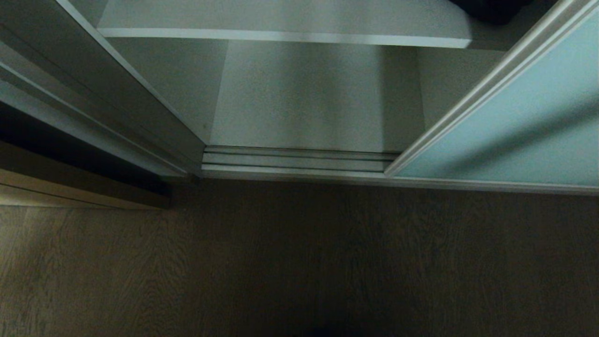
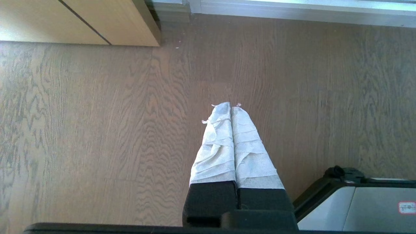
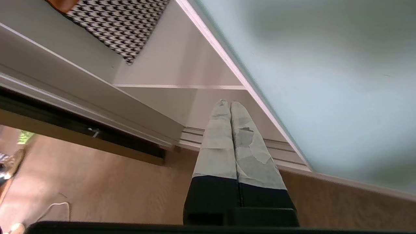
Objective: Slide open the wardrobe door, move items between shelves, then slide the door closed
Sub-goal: Close the door
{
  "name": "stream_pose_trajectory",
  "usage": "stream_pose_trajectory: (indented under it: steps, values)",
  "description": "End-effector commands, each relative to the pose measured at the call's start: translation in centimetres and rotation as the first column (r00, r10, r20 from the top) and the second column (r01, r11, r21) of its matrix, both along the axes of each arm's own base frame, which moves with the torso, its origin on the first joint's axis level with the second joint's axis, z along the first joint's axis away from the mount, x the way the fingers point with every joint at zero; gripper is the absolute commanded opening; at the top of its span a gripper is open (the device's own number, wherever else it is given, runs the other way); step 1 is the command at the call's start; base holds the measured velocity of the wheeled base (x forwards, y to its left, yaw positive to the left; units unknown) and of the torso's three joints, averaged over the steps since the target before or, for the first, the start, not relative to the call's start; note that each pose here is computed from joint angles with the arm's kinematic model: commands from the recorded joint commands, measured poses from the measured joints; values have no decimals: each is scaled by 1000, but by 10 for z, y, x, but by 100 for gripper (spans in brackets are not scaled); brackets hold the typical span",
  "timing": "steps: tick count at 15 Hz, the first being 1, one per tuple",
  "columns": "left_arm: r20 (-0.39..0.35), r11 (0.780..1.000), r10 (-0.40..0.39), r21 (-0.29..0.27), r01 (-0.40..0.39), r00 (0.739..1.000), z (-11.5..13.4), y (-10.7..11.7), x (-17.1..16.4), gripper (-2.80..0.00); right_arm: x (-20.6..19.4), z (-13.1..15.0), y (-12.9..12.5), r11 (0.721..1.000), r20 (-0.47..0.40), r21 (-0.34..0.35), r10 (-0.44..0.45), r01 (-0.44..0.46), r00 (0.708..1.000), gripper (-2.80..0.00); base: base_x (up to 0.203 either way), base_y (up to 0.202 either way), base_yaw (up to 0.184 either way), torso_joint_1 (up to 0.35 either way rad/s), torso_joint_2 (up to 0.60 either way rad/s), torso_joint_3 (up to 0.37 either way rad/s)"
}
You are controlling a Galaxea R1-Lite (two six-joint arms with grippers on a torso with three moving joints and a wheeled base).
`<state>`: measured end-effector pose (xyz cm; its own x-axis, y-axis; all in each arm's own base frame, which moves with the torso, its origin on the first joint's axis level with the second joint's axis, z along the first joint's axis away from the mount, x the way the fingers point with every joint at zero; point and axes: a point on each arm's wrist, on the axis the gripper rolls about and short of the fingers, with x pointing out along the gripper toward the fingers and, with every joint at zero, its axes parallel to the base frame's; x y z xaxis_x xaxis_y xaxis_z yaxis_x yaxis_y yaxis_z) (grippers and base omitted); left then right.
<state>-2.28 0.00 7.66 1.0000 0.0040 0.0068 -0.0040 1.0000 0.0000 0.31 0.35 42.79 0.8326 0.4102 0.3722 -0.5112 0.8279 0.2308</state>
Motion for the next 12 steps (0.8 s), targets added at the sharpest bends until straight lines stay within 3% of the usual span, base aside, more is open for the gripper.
stream_pose_trajectory:
  steps: [1,4,9,12]
  values:
    - [-1,1000,1,0,-1,1000,0,0,0,-280,11,1,4,1000,4,11,19,-19,1000,-280,0,0,0,0,0,0]
    - [-1,1000,1,0,-1,1000,0,0,0,-280,13,0,6,997,10,26,74,-74,997,-280,0,0,0,0,0,0]
    - [-1,1000,1,0,-1,1000,0,0,0,-280,40,9,19,994,23,110,-16,13,1000,-280,0,0,0,0,0,0]
    - [-1,1000,1,0,-1,1000,0,0,0,-280,53,10,26,992,31,123,-32,27,999,-280,0,0,0,0,0,0]
